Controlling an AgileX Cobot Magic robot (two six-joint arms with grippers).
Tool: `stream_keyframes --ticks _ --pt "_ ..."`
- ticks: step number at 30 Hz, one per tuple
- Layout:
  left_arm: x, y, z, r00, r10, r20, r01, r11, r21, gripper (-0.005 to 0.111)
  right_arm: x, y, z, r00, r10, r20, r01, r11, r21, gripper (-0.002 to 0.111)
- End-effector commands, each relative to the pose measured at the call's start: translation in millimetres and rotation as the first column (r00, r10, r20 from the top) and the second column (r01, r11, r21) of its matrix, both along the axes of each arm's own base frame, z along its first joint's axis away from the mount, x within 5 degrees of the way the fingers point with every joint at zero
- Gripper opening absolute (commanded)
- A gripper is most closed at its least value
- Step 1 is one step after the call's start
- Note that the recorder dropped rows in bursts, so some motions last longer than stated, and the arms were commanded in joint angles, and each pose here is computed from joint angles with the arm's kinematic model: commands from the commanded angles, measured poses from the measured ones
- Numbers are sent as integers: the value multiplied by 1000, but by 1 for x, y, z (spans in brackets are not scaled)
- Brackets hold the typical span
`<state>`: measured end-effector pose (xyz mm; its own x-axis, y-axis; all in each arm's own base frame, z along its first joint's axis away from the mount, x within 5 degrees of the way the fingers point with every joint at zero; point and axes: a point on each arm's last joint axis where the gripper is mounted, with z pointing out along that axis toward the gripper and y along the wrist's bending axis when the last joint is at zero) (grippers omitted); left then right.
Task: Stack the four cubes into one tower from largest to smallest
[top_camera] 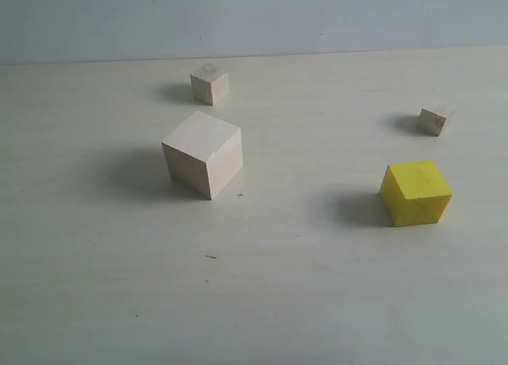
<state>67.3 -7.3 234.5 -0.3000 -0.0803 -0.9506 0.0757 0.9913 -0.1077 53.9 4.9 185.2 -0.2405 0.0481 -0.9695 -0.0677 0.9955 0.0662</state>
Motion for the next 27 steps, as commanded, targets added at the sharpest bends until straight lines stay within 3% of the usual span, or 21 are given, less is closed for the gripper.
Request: stream_keyframes --ticks 1,23,27 --pt "8 -4 15 999 -36 -11 36 999 6 0 0 0 0 1000 2 13 -2 1000 1 0" --pt "60 -12 105 999 -39 23 39 999 2 0 0 0 0 1000 2 13 -2 1000 -1 0" --pt "62 -12 111 999 -39 36 39 999 1 0 0 0 0 1000 2 13 -2 1000 1 0"
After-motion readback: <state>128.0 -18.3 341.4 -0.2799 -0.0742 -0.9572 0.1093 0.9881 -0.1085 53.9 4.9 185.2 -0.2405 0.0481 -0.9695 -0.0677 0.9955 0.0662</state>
